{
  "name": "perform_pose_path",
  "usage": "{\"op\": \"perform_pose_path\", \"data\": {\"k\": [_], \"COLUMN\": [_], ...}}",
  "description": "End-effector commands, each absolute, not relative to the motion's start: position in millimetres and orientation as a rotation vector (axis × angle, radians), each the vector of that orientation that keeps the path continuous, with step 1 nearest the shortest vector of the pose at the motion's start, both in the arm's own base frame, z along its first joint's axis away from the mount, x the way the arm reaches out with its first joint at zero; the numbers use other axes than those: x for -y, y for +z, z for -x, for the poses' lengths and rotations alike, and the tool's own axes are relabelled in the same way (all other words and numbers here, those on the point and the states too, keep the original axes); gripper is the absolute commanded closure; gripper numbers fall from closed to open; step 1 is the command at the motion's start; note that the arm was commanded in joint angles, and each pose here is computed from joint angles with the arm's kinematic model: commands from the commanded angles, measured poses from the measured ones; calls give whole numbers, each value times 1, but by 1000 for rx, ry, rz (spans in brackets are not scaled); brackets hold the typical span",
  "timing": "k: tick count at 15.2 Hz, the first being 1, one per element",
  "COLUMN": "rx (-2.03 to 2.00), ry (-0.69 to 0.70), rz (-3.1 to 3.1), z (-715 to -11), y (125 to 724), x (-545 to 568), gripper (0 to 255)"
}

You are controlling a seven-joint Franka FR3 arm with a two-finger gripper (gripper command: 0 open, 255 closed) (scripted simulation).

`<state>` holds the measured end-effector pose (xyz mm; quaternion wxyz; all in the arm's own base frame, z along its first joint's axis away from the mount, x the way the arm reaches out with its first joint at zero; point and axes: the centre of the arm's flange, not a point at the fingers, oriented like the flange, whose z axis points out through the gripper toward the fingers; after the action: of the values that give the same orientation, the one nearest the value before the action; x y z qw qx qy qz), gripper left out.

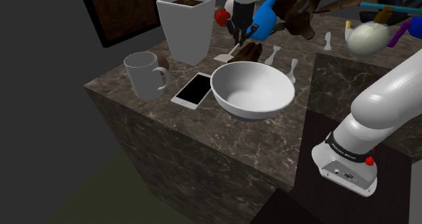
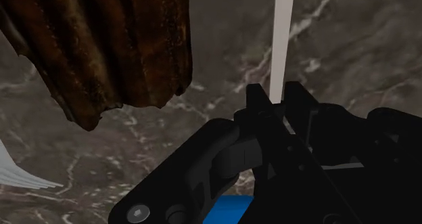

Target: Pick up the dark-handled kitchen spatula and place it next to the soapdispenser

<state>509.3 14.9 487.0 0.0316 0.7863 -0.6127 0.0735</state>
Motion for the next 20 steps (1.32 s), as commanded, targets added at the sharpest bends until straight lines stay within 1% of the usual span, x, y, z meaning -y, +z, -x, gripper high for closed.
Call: {"op": "perform_pose_path", "data": {"k": [1,20], "rx": [1887,1887], "ry": [225,225], "rz": [-2421,-2421], "z": [-509,-509], "y": [487,587], "x": [-15,-15], "gripper": [255,255]}}
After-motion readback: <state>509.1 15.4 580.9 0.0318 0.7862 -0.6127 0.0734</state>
